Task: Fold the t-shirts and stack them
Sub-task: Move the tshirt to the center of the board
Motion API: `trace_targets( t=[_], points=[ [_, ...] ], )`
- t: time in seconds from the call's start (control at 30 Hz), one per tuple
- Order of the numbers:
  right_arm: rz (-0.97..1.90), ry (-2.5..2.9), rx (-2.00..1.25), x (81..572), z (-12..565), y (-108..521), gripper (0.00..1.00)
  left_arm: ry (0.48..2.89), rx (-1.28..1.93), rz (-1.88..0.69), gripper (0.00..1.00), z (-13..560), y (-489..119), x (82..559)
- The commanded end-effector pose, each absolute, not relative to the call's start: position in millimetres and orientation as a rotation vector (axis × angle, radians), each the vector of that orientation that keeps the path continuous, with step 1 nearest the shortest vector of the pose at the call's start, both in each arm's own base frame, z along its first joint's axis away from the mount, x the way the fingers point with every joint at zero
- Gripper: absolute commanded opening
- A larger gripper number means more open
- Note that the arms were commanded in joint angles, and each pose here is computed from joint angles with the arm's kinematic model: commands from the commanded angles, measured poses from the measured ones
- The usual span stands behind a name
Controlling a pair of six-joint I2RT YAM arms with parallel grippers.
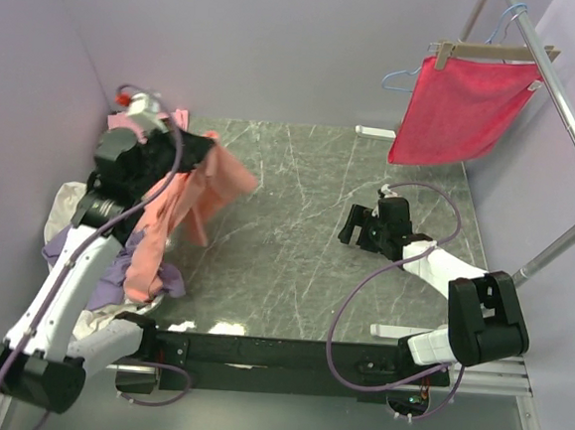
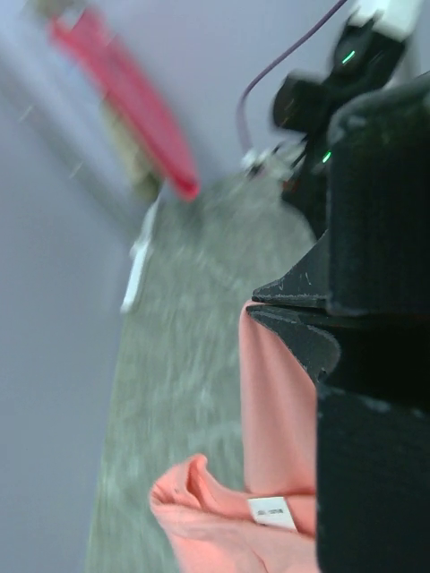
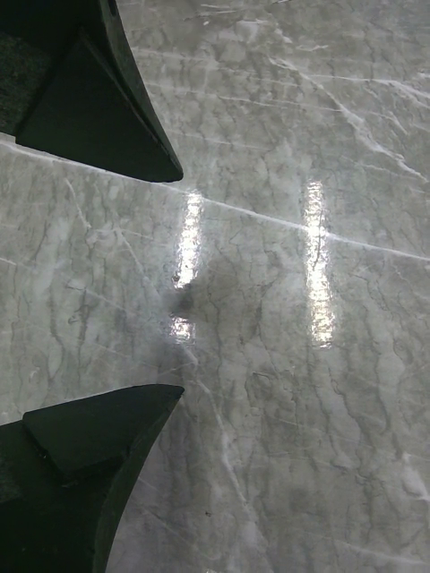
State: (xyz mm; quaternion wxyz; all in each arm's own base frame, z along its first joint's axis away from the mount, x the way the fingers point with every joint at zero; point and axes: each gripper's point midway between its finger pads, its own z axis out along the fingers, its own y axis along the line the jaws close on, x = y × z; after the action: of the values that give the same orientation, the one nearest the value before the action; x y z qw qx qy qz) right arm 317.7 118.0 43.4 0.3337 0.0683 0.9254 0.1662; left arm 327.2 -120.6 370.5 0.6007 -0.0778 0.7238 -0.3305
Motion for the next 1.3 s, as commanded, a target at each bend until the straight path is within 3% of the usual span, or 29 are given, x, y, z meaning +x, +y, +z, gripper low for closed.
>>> trace_targets(
  t=[0.0,0.2,0.43,0.47,0.5,0.53,0.6,0.67,0.7,0.83,1.07,1.27],
  points=[
    [0.444,2.304,0.196,334,75,119,1.0,1.525,0.204,-1.052,0.01,433,-205,300],
    [0.406,2.237,0.24,337,90,110,1.0,1.528,0.378,-1.243,0.01,432,-284,305],
    [0.323,2.114,0.352,328,118,85,1.0,1.673,0.415,-1.252,0.01,368,-347,319],
    [0.329,2.067,0.362,326,131,82,1.0,1.704,0.394,-1.239,0.37,359,-347,321],
    [0.327,2.045,0.365,323,138,80,1.0,1.732,0.309,-1.173,0.54,349,-339,334],
    [0.33,2.029,0.364,320,144,79,1.0,1.781,0.236,-1.118,0.99,325,-327,335],
    [0.366,1.958,0.325,313,169,80,1.0,1.856,-0.027,-0.942,0.99,274,-288,348],
    [0.384,1.914,0.309,305,187,79,1.0,1.818,-0.209,-0.865,0.99,269,-252,340],
    [0.401,1.901,0.296,302,192,80,1.0,1.841,-0.318,-0.738,0.99,235,-224,339],
    [0.452,1.852,0.266,293,210,85,1.0,1.89,-0.604,-0.469,0.99,181,-154,316],
    [0.534,1.902,0.232,299,206,102,1.0,1.955,-0.819,0.019,0.99,145,-79,285],
    [0.536,2.024,0.2,306,183,113,1.0,2.058,-0.883,0.308,1.0,102,-48,279]
  ],
)
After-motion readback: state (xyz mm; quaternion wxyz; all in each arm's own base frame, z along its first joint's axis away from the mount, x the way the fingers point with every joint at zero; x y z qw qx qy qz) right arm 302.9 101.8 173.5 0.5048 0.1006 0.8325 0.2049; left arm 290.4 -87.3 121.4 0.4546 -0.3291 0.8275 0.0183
